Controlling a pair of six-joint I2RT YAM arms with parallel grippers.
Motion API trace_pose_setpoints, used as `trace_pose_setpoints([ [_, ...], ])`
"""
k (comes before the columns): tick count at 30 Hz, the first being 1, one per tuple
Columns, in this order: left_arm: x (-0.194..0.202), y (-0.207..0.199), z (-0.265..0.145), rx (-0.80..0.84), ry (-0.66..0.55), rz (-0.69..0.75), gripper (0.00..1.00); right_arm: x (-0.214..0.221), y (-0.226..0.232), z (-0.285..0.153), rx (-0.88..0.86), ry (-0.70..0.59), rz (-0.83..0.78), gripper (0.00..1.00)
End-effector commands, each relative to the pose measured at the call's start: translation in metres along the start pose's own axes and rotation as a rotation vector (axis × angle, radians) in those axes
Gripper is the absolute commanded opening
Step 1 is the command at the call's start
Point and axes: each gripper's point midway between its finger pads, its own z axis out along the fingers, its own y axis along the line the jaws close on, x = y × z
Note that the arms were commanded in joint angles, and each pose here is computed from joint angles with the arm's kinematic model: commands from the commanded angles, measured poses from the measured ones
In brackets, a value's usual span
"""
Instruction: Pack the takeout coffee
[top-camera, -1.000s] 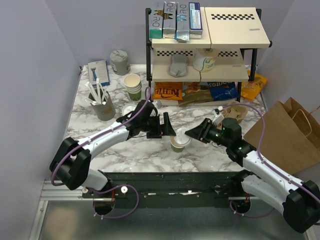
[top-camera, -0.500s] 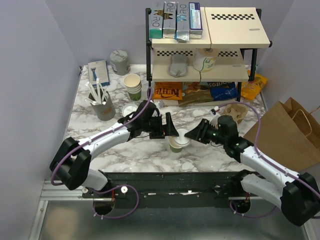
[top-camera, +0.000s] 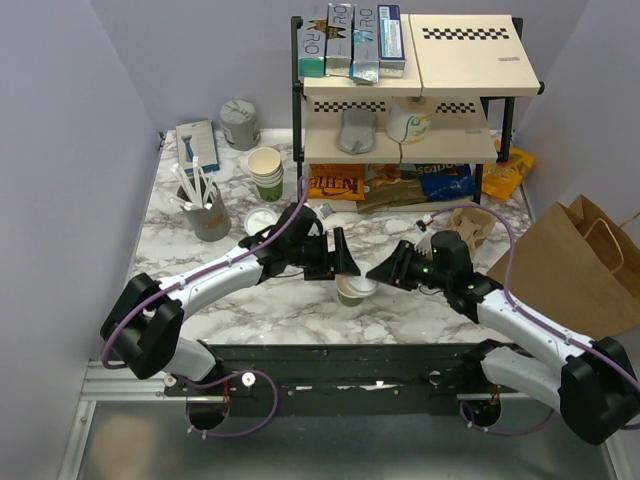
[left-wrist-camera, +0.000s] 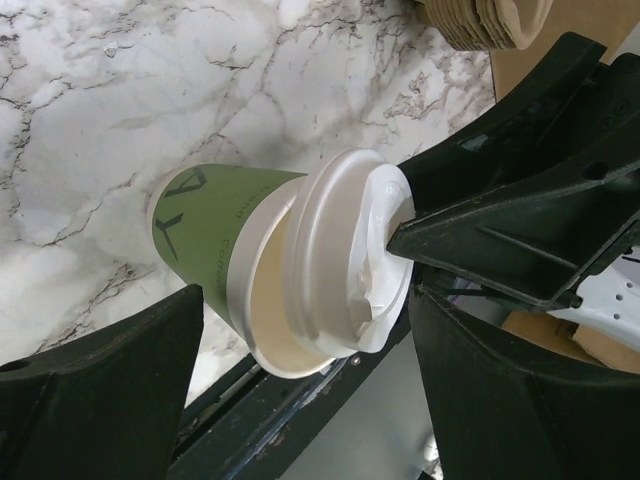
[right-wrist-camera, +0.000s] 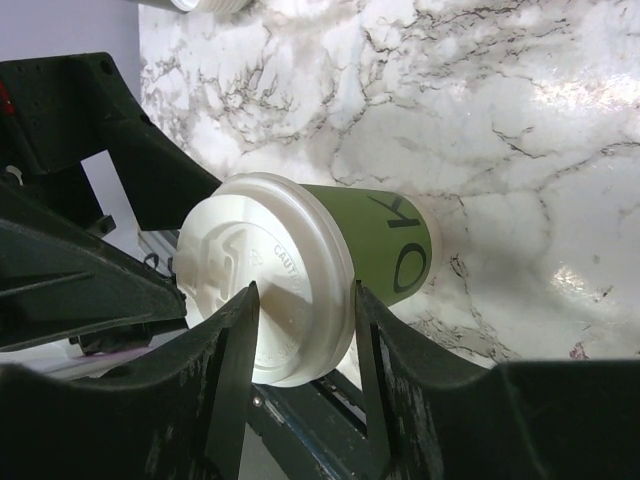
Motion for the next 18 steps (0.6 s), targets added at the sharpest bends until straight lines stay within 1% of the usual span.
trace_pose_setpoints([
  [1, -0.0015, -0.0068, 0.0009, 0.007, -0.001, 0.004, 0.86, -0.0013, 0.0198, 0.0010, -0.061, 0.016, -0.040, 0.52],
  [2, -0.0012, -0.0060, 0.0011, 0.005, -0.001, 0.003, 0.84, -0.0010, 0.0207, 0.0017, -0.061, 0.017, -0.042, 0.52],
  [4, 0.0008, -0.0058, 0.0015, 0.003, 0.006, 0.000, 0.84, 0.0011, 0.0219, 0.0025, -0.061, 0.026, -0.046, 0.52],
  [5, 0.0005, -0.0052, 0.0010, 0.001, 0.005, 0.000, 0.81, 0.0013, 0.0238, 0.0025, -0.063, 0.028, -0.045, 0.52],
  [10, 0.0015, -0.0013, -0.0020, -0.023, -0.001, -0.011, 0.81, 0.0029, 0.0280, 0.0004, -0.063, 0.029, -0.050, 0.56],
  [14, 0.0015, -0.0001, -0.0044, -0.032, -0.007, -0.009, 0.81, 0.0036, 0.0234, 0.0022, -0.040, 0.032, -0.046, 0.57],
  [18, 0.0030, 0.0016, -0.0063, -0.041, -0.008, -0.004, 0.76, 0.0048, 0.0255, 0.0049, -0.042, 0.044, -0.048, 0.57],
])
